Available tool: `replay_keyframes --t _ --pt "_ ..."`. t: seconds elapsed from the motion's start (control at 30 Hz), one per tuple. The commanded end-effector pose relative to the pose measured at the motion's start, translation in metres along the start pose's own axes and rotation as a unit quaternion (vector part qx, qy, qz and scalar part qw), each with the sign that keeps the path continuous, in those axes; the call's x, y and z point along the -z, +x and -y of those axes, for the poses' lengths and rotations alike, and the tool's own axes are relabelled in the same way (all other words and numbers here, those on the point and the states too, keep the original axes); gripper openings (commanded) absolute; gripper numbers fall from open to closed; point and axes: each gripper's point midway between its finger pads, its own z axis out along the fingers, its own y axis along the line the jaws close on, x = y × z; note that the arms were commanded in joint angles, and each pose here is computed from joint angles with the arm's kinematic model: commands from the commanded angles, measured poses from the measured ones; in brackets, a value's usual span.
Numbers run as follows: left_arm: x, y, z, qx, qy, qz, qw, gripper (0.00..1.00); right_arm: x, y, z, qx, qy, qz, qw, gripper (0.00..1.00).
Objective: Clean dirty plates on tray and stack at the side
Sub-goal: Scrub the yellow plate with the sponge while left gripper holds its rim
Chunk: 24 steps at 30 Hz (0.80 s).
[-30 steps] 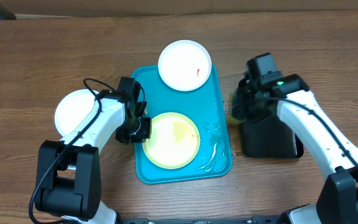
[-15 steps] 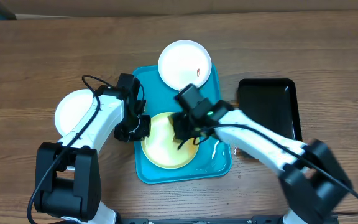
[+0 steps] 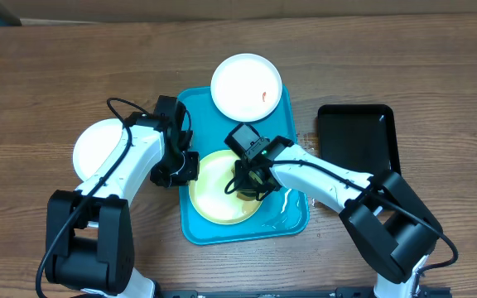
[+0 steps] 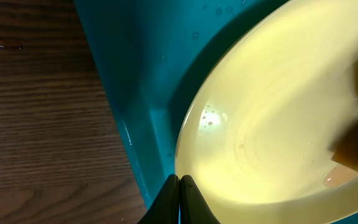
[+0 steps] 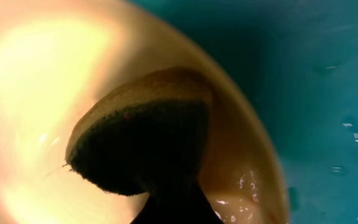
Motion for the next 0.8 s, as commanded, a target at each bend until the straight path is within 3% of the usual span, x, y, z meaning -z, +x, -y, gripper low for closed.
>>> replay_keyframes --t 0.0,0.07,0.2,0.37,0.57,0.7,0.77 --pt "0.013 -0.009 0.000 0.000 0.000 0.027 1.000 0.04 -0.023 0.002 0.041 -0.030 0.076 -0.003 0.997 0.04" --pt "0.013 -0.012 -0.001 -0.001 -0.006 0.034 0.999 0.04 -0.023 0.002 0.041 -0.030 0.076 -0.003 0.997 0.04" --pt "0.010 -0.019 0.005 -0.004 0.010 0.048 0.999 0.14 -0.023 0.002 0.041 -0.030 0.076 -0.003 0.997 0.04" --pt "-0.001 -0.017 0.006 -0.008 0.016 0.050 0.999 0.34 -0.023 0.002 0.041 -0.030 0.076 -0.003 0.997 0.04" --pt "-0.022 -0.009 0.002 -0.003 0.015 0.050 0.999 0.22 -0.023 0.002 0.041 -0.029 0.075 -0.003 0.997 0.04" --pt "-0.039 0.001 -0.002 -0.003 0.016 0.045 0.999 0.06 -0.023 0.002 0.040 -0.029 0.074 -0.002 0.997 0.04" --pt "-0.047 0.005 -0.003 0.001 0.016 0.046 0.999 0.04 -0.023 0.002 0.040 -0.029 0.075 -0.002 0.997 0.04"
